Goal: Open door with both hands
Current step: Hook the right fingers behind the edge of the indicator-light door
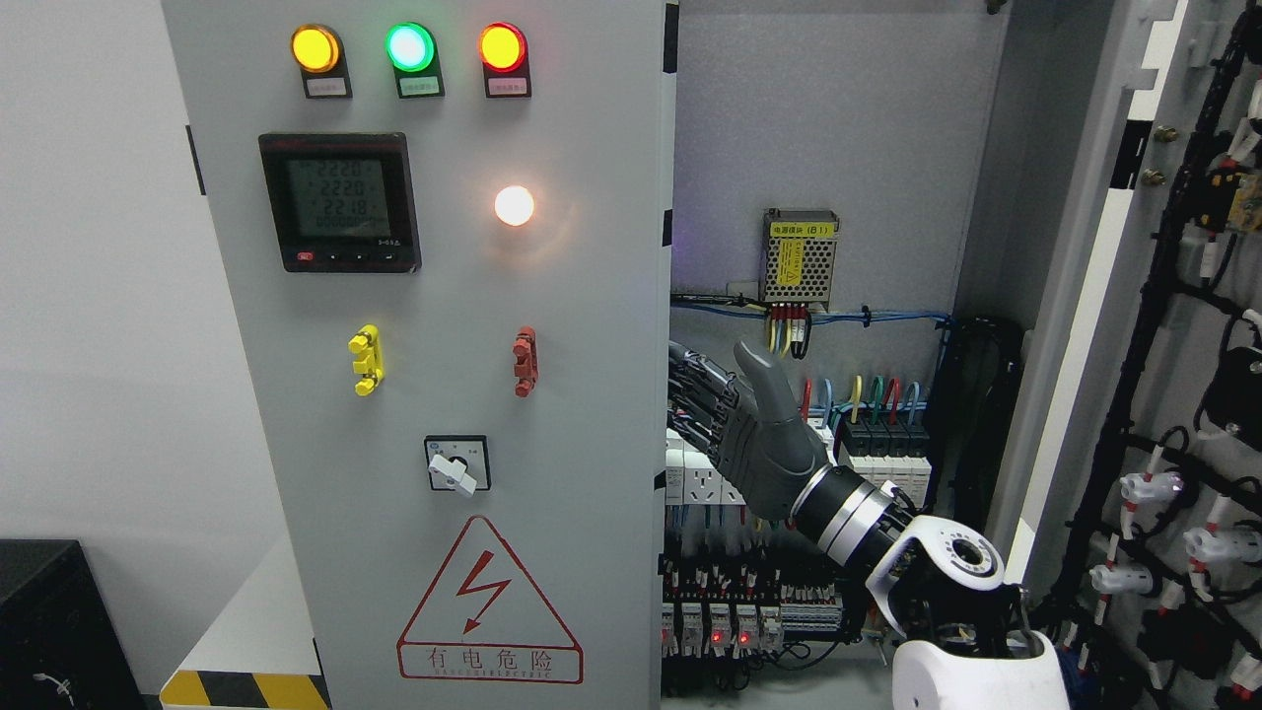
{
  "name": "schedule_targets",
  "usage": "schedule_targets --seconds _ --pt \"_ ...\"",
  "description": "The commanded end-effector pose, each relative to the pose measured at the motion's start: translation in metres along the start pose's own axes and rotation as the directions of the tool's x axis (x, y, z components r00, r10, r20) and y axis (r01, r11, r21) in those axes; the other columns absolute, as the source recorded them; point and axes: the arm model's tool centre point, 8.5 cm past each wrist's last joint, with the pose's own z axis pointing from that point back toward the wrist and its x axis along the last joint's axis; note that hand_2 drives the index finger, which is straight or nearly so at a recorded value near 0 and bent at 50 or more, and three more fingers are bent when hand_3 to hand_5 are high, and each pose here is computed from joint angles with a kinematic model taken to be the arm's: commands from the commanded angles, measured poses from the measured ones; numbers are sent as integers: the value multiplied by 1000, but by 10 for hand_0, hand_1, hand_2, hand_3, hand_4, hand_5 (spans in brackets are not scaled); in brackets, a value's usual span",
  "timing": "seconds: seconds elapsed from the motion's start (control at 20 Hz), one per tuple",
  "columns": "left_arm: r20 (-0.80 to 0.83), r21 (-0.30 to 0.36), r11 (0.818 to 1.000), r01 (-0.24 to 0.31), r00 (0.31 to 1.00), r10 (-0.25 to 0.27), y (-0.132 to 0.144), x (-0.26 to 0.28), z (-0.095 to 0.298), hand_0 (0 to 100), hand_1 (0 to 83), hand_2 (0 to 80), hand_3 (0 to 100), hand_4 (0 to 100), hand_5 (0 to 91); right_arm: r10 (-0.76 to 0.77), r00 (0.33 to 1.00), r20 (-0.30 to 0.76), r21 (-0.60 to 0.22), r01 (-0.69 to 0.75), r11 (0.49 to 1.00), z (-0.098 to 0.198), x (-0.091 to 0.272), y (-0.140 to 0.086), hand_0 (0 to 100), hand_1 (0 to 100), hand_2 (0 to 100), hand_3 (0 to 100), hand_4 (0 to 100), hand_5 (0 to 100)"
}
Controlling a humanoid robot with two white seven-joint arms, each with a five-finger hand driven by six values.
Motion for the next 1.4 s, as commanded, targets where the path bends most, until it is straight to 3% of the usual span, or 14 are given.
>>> schedule_targets --seconds 0.0,0.3,1.35 --pt "-4 0 1000 21 1000 -21 0 0 0 0 0 0 0 0 0 -7 1000 -3 4 7 1000 -2 4 -1 0 0 0 0 0 0" --pt "-4 0 1000 21 1000 -21 0 0 0 0 0 0 0 0 0 -6 1000 6 60 5 998 1 9 2 0 0 0 0 0 0" --pt "-4 0 1000 21 1000 -21 0 0 0 0 0 0 0 0 0 -32 999 -11 95 33 995 3 9 4 0 0 0 0 0 0"
